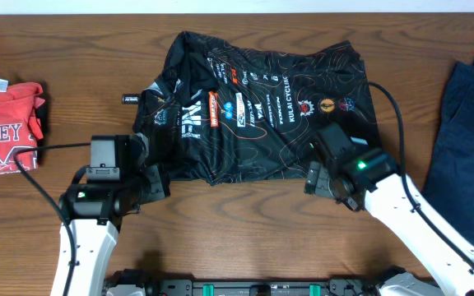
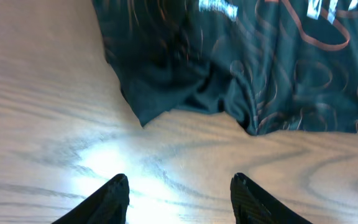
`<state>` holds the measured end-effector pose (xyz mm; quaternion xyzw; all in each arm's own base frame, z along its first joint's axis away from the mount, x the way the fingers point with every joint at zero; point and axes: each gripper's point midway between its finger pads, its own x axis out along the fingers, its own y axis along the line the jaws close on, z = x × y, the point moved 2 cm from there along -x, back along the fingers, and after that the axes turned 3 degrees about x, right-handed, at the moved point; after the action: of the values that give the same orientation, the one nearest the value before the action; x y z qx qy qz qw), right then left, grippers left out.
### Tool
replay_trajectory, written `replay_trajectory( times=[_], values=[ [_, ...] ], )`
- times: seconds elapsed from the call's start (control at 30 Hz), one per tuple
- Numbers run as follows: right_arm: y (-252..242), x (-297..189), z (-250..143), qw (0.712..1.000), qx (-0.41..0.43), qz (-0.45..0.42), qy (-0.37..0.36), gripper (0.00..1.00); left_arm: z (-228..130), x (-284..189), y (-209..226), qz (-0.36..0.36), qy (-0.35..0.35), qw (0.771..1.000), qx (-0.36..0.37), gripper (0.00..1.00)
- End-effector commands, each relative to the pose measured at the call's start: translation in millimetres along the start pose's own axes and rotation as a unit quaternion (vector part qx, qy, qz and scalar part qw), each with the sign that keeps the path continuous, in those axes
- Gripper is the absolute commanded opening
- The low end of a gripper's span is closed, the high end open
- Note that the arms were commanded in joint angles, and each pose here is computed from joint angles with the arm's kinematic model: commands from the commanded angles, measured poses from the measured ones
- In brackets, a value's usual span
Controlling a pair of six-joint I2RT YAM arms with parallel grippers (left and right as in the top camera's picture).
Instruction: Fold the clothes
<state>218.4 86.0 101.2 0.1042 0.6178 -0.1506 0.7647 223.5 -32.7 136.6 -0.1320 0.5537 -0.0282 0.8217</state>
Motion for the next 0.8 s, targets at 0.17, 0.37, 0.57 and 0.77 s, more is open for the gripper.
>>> replay_trajectory(
  times=[0.17,0.37,0.57,0.77],
  values=[
    [-9.3,61.7,-1.5,0.969,0.226,0.088,0.042,0.99,-6.3,9.2,-2.8,-0.018,0.010,1.000,-0.016,0.55],
    [-40.1,67.6,38.2,0.947,0.309,0.088,-0.009,0.99,-3.8,11.7,-3.3,-0.020,0.007,1.000,-0.017,0.55],
    [-87.1,74.4,49.6,0.919,0.390,0.051,-0.018,0.99,-7.9,24.1,-8.6,-0.024,0.027,0.999,-0.008,0.55],
    [-109.3,85.7,48.0,0.913,0.404,0.040,-0.025,0.99,-8.0,37.2,-24.9,-0.036,0.038,0.998,0.017,0.55]
  ],
)
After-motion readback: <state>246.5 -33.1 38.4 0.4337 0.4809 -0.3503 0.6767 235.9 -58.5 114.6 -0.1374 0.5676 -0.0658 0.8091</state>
